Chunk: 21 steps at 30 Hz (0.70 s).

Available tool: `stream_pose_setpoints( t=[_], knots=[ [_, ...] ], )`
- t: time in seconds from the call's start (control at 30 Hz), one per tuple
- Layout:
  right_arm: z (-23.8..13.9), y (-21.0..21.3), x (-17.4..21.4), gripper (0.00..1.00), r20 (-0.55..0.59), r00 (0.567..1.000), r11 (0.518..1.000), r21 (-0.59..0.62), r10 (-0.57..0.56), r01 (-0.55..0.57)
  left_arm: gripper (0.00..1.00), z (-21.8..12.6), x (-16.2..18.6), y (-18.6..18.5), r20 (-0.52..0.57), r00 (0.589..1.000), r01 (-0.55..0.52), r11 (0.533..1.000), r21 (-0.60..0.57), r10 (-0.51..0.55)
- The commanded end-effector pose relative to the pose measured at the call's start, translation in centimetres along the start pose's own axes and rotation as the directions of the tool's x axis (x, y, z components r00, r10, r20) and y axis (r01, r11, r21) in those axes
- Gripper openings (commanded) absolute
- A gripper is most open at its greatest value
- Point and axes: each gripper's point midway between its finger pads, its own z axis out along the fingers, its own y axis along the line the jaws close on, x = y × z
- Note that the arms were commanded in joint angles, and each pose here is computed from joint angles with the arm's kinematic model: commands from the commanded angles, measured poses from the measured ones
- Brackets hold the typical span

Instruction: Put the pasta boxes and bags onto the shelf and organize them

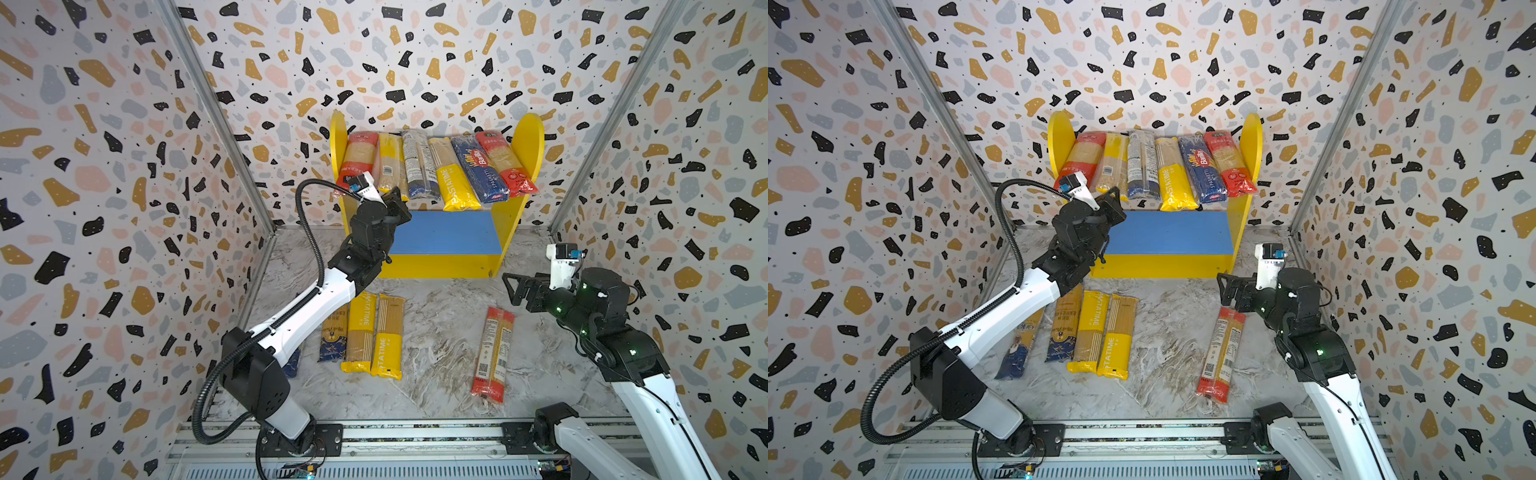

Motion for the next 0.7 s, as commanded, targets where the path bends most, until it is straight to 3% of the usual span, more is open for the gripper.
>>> stream_pose_setpoints(
  t=[0.0, 0.3, 0.37, 0.5, 0.67],
  knots=[
    [-0.5, 0.3, -1.3, 0.99, 0.036, 0.999, 1.0, -0.006, 0.003, -0.002, 0.0, 1.1, 1.4, 3.8, -0.058, 0.996, -0.067, 0.994, -0.084, 0.062],
    [-0.5, 0.6, -1.6, 0.99, 0.037, 0.999, 1.0, -0.015, 0.014, -0.014, 0.02, 2.7, 2.1, 4.1, -0.091, 0.995, -0.05, 0.997, -0.053, 0.045],
    [-0.5, 0.6, -1.7, 0.99, 0.038, 0.999, 1.0, -0.015, 0.018, -0.017, 0.15, 2.8, 2.5, 4.1, -0.102, 0.994, -0.05, 0.998, -0.047, 0.045],
    [-0.5, 0.7, -1.8, 0.99, 0.036, 0.999, 1.0, -0.018, 0.022, -0.021, 0.52, 2.1, 2.3, 3.6, -0.107, 0.993, -0.043, 0.999, -0.015, 0.041],
    [-0.3, 1.1, -2.0, 0.99, 0.032, 0.999, 0.999, -0.039, 0.03, -0.029, 0.59, 2.0, 2.4, 3.7, -0.118, 0.99, -0.073, 0.997, -0.02, 0.071]
  ],
)
